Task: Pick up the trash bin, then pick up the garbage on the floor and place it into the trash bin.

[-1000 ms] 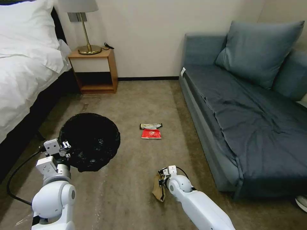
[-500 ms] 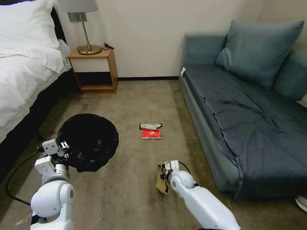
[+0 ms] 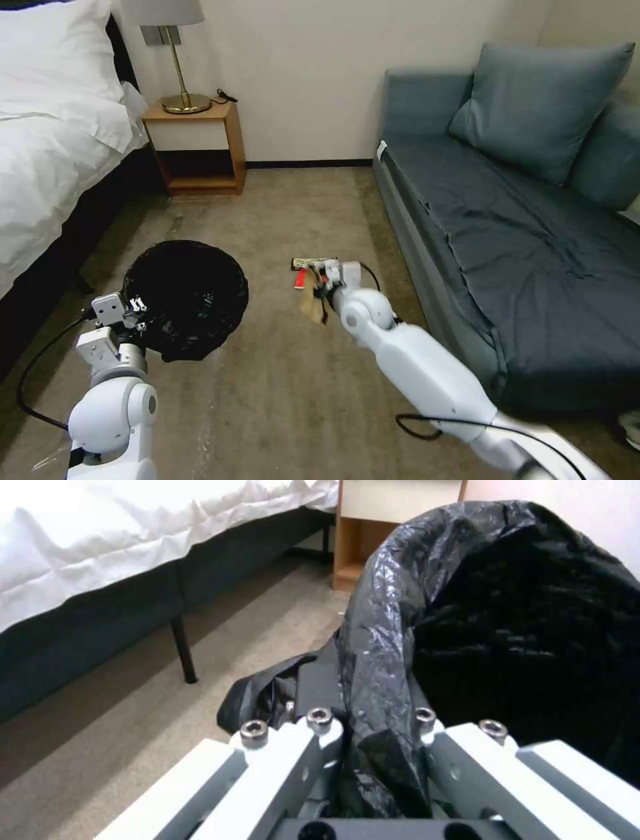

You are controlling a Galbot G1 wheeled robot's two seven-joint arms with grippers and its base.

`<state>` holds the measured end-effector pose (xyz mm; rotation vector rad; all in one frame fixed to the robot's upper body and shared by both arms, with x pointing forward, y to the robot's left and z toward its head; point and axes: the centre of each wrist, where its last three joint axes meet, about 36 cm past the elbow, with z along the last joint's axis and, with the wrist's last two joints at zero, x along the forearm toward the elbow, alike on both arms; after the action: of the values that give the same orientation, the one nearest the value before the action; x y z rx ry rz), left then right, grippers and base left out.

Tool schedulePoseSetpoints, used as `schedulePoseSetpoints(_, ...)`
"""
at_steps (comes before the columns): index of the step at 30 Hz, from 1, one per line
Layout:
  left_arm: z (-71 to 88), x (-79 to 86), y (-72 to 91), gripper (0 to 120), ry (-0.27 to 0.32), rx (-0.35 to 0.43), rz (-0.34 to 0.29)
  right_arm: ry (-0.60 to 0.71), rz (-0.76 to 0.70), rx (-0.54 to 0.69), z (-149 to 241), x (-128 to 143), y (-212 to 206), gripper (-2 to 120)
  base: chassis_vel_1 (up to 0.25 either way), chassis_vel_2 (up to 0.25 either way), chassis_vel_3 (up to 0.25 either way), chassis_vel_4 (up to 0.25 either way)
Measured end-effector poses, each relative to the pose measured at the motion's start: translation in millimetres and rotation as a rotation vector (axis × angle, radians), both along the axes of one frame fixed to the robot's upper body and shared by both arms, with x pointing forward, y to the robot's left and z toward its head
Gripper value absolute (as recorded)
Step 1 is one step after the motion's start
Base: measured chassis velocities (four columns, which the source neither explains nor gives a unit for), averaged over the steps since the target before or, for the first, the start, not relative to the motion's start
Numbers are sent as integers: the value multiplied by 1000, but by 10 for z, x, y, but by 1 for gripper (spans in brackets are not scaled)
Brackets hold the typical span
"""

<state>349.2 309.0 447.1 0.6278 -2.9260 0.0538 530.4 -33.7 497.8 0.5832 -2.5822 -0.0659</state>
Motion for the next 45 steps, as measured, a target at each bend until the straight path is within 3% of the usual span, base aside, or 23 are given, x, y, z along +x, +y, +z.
schedulePoseSetpoints(5, -18, 20, -24, 4, 0, -1, -4, -149, 126, 57, 674, -196, 459, 0, 0, 0, 0, 0)
schedulePoseSetpoints(8, -22, 28, -33, 4, 0, -1, -4, -191, 185, 65, 828, -323, 671, 0, 0, 0, 0, 0)
schedulePoseSetpoints(17, -25, 37, -81, 4, -2, -2, -9, -228, 264, 37, 693, -466, 1112, 0, 0, 0, 0, 0)
schedulePoseSetpoints(23, -26, 39, -90, 4, -2, -1, -11, -231, 270, 30, 674, -470, 1146, 0, 0, 0, 0, 0)
schedulePoseSetpoints(28, -33, 48, -137, 4, -7, -6, -18, -219, 316, -28, 426, -548, 1279, 0, 0, 0, 0, 0)
schedulePoseSetpoints(33, -49, 41, -134, 4, -6, -3, -16, -216, 337, -39, 292, -640, 1327, 14, 0, 0, 0, 0)
schedulePoseSetpoints(35, -64, 25, -134, 4, -2, -3, -16, -216, 344, -40, 276, -662, 1339, 27, 0, 0, 0, 0)
schedulePoseSetpoints(45, -47, 22, -117, 4, -8, -3, -15, -215, 346, -31, 273, -695, 1337, 61, 0, 0, 0, 0)
